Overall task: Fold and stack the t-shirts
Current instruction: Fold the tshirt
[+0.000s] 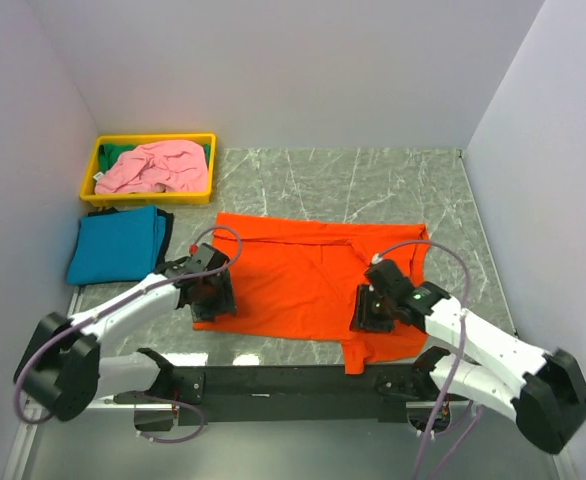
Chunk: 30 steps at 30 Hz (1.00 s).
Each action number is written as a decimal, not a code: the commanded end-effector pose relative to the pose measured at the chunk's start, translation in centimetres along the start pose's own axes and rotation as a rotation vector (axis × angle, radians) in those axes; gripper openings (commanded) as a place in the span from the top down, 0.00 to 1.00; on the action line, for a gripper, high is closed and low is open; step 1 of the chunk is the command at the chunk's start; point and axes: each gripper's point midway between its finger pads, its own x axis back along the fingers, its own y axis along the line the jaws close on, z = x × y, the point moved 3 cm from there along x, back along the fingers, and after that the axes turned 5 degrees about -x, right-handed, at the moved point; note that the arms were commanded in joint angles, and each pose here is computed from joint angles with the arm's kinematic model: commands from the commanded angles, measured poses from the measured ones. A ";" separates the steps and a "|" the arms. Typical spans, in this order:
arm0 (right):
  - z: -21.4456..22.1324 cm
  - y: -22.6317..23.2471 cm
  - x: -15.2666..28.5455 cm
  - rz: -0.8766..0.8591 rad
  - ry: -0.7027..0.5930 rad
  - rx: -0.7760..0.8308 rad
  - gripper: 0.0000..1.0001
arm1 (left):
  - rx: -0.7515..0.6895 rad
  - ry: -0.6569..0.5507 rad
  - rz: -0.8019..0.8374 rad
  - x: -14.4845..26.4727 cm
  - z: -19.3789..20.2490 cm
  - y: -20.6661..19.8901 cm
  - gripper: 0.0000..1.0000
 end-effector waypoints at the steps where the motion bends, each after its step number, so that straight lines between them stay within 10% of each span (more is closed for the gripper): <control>1: -3.4 1.5 2.3 -0.134 -0.153 -0.003 0.52 | 0.110 -0.115 0.030 2.6 -2.3 -0.8 0.36; 11: -13.7 -1.2 5.0 -0.190 -0.505 -0.254 0.52 | 0.255 -0.414 0.106 4.6 -16.1 -1.3 0.23; 20: -19.6 -5.5 4.6 -0.269 -0.610 -0.558 0.44 | 0.303 -0.444 0.071 1.7 -24.6 -0.5 0.30; 30: -20.3 -1.2 1.7 -0.077 -0.498 -0.111 0.43 | 0.256 -0.426 -0.008 -0.4 -25.8 0.5 0.33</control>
